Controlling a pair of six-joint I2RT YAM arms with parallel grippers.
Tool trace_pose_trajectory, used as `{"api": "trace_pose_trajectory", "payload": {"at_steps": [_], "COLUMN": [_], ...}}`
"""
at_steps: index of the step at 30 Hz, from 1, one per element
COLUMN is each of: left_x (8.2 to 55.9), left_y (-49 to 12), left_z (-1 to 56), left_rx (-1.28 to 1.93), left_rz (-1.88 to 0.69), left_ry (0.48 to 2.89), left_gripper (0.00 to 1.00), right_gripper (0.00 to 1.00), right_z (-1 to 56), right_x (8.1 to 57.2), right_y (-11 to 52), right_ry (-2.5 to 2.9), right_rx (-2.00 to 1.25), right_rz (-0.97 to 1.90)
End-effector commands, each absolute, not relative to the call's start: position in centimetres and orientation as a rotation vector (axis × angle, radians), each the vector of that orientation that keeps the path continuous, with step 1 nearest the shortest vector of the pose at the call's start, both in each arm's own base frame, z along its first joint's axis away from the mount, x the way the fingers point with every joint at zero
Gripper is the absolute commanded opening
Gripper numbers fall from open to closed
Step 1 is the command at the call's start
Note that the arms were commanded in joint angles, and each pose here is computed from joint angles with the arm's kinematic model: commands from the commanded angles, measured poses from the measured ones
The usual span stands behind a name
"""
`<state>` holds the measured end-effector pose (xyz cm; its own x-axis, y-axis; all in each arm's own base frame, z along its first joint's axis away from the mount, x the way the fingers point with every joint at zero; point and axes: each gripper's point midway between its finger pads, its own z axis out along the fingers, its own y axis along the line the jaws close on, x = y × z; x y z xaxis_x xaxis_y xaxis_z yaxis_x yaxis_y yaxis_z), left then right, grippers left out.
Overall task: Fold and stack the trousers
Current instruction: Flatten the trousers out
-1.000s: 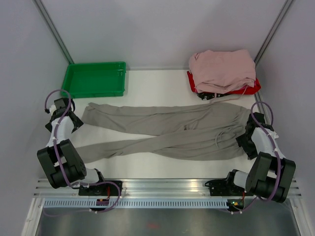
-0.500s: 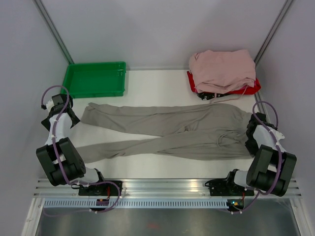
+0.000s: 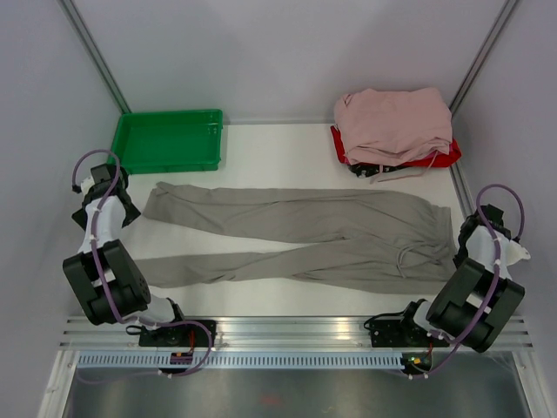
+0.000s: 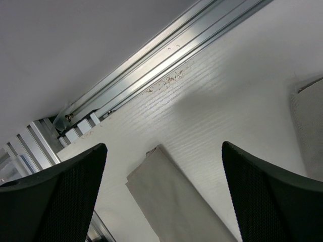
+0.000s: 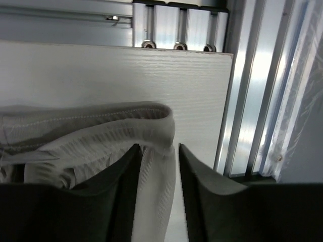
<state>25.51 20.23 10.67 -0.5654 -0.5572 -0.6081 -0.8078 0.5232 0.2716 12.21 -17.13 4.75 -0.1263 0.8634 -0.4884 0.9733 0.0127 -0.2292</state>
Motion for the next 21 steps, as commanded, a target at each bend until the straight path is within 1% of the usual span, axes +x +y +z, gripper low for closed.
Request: {"api": "trace_pose_trajectory", "payload": {"at_steps": [1, 2, 3, 5, 6, 9, 10, 11, 13, 14, 19, 21], "left_x": [25.3, 25.2, 24.5, 23.5, 22.8, 21.2, 20.1, 19.8, 18.8, 18.4, 16.0, 16.1], "left_y": [19.4, 18.7, 18.0, 16.8, 16.2, 15.6, 15.2, 15.0, 14.2, 13.9, 12.6, 11.7], "left_z": [11.5, 11.2, 11.0, 10.0, 9.8, 10.1, 10.3, 10.2, 9.7, 9.4, 7.3, 6.9], "left_rx": [-1.260, -1.368, -1.429, -1.601, -1.646, -1.794, -1.844, -1.906, -1.969, -2.023, -2.098, -2.130], "left_rz": [0.648, 0.585, 0.543, 0.447, 0.436, 0.437, 0.460, 0.461, 0.469, 0.471, 0.505, 0.437], "left_ry": [2.291, 2.249, 2.251, 2.192, 2.191, 2.102, 2.098, 2.052, 2.060, 2.028, 2.012, 1.991], "left_gripper": [1.00, 1.00, 1.00, 1.00, 1.00, 1.00, 1.00, 1.00, 1.00, 1.00, 0.99, 0.97], "right_gripper": [0.47, 0.52, 0.61, 0.64, 0.73, 0.80, 0.80, 0.81, 0.82, 0.83, 0.87, 0.87], "right_z": [6.8, 7.3, 7.9, 10.0, 10.9, 13.4, 14.0, 14.3, 14.5, 14.6, 16.1, 16.8], "right_x": [14.8, 15.9, 16.8, 19.3, 20.5, 23.2, 24.5, 25.2, 27.2, 27.9, 32.2, 34.0], "right_y": [-18.0, -17.7, -17.7, -16.7, -16.3, -14.4, -13.1, -12.5, -10.4, -9.8, -6.6, -5.6], "right_ry": [2.048, 2.044, 2.032, 2.015, 2.000, 2.007, 2.037, 2.061, 2.123, 2.137, 2.176, 2.163], "right_rx": [1.818, 1.794, 1.758, 1.626, 1.569, 1.406, 1.336, 1.292, 1.174, 1.134, 0.928, 0.856], "right_rz": [-0.652, -0.587, -0.545, -0.444, -0.409, -0.339, -0.308, -0.295, -0.256, -0.249, -0.178, -0.138]}}
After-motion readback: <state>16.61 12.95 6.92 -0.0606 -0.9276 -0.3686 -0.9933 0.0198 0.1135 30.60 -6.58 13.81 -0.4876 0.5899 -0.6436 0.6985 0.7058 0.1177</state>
